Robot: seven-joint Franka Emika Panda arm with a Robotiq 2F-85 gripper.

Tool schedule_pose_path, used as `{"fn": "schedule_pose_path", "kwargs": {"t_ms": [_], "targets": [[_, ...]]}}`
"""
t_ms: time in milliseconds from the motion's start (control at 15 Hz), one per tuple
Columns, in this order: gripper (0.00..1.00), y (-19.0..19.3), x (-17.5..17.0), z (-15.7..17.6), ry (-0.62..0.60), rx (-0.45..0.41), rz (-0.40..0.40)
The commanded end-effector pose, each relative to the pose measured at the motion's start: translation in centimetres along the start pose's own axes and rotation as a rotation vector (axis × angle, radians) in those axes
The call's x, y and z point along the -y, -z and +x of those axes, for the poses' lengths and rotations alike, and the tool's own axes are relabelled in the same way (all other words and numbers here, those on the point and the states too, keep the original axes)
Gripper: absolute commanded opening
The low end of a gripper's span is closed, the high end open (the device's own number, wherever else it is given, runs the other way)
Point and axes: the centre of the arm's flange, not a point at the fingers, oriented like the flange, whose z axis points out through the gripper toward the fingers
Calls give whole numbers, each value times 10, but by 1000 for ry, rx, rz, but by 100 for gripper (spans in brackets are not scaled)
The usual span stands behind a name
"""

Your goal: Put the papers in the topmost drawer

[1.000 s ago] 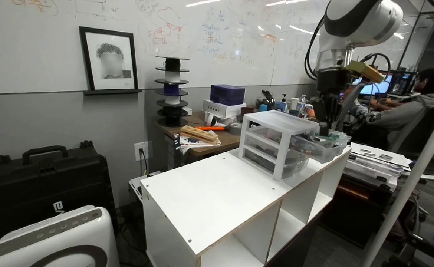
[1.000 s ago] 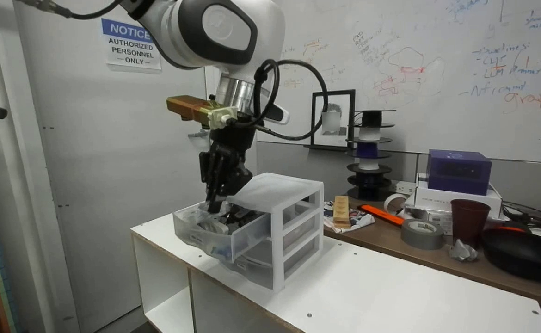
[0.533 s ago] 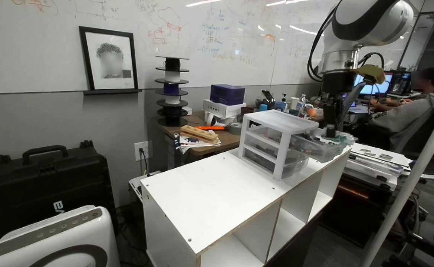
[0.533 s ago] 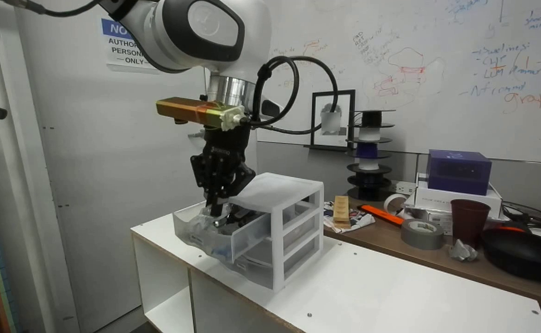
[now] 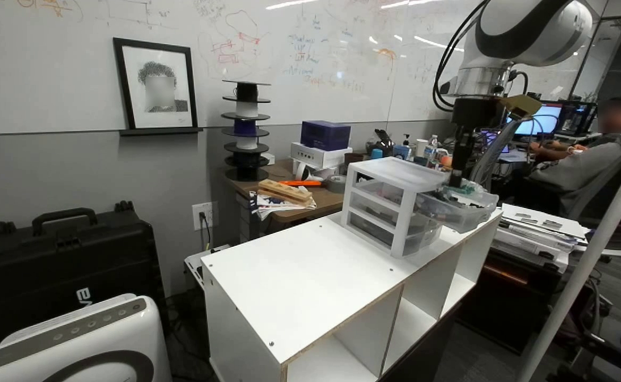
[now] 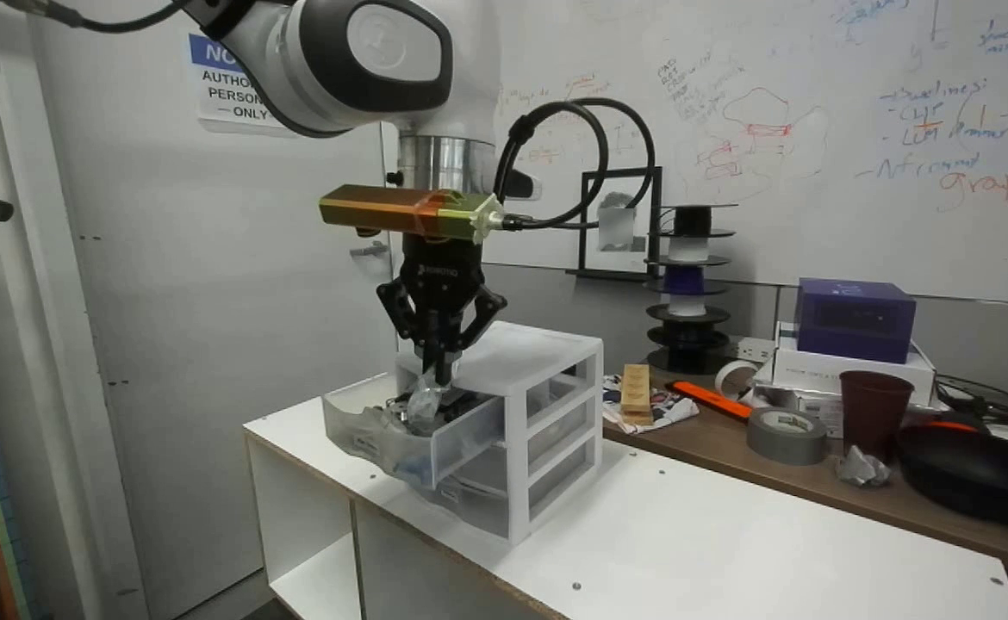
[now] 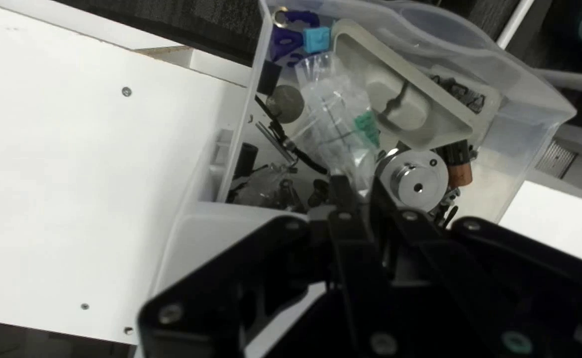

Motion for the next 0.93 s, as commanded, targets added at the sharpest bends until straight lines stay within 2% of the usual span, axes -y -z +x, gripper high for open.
{"fn": "schedule_pose_path", "kwargs": {"t_ms": [0, 400, 467, 533, 667, 867], "targets": [[11, 2, 9, -5, 192, 51, 15], [11, -1, 14, -13, 493, 116, 26], [22, -1, 15, -13, 542, 124, 19], [36, 0, 14, -13, 592, 134, 14], [47, 1, 13, -13, 680, 140, 6], [72, 7, 14, -11, 740, 125, 11]]}}
